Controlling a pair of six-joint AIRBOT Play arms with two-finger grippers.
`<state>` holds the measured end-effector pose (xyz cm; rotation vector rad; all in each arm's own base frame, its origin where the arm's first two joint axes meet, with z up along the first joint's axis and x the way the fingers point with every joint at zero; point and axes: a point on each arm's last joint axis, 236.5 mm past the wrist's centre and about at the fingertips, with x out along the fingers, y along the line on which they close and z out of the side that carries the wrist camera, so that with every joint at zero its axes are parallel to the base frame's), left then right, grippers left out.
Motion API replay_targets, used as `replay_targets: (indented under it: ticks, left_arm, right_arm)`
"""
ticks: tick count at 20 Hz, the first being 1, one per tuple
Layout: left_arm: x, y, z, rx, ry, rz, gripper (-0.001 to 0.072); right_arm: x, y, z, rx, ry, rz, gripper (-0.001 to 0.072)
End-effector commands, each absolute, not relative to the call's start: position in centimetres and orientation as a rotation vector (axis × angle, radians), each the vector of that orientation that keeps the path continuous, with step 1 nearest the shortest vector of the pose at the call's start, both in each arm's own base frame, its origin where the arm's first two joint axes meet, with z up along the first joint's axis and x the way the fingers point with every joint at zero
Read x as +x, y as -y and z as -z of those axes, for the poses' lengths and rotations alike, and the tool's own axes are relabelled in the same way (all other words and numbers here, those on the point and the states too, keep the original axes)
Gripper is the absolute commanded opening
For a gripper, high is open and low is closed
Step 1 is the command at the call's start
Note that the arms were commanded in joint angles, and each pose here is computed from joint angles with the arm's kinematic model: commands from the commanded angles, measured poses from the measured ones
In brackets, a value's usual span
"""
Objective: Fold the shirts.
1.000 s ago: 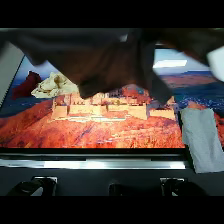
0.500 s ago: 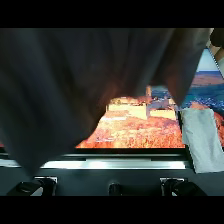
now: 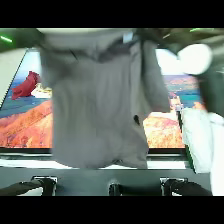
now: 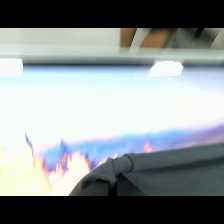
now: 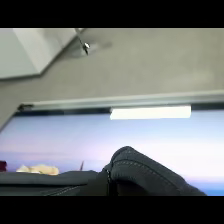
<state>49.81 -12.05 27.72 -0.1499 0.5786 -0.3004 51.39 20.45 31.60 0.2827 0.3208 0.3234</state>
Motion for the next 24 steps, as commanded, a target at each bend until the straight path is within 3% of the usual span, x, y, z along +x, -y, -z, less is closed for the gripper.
replay_targets:
  ticks: [1, 7, 8, 10, 11, 15, 19, 21, 24]
  left_arm:
    - [53.0, 13.2, -12.1, -0.179, -0.941, 0.282, 0.0039]
    - [53.1, 16.4, -1.7, -0.308, -1.179, 0.343, 0.0039]
    - [53.1, 16.6, -1.3, -0.316, -1.189, 0.348, 0.0039]
    - [52.9, 16.5, -1.5, -0.301, -1.191, 0.358, 0.0039]
    - [52.7, 16.2, -1.7, -0.281, -1.195, 0.372, 0.0039]
    - [51.1, 13.4, -1.8, -0.24, -1.266, 0.39, 0.0039]
    - [50.6, 10.8, -1.5, -0.268, -1.306, 0.356, 0.0039]
    - [50.7, 10.4, -1.5, -0.274, -1.305, 0.349, 0.0039]
    - [50.7, 10.4, -1.3, -0.275, -1.308, 0.349, 0.0039]
  right_arm:
    - [56.8, -22.5, -18.3, 0.336, -0.553, -0.245, 0.0044]
    - [55.5, -24.3, -5.0, 0.425, -0.919, -0.173, 0.0047]
    - [55.3, -24.3, -4.5, 0.425, -0.935, -0.17, 0.0115]
    - [55.0, -23.8, -5.5, 0.418, -0.934, -0.17, 0.057]
    - [54.6, -22.7, -6.7, 0.402, -0.934, -0.17, 0.061]
    - [52.1, -13.1, -10.8, 0.321, -1.003, -0.157, 0.0609]
    - [42.3, -4.0, -5.6, 0.37, -1.475, -0.12, 0.0572]
    - [38.1, -3.1, -2.4, 0.389, -1.653, -0.113, 0.0572]
    - [34.3, -5.2, 2.6, 0.45, -1.764, -0.125, 0.0573]
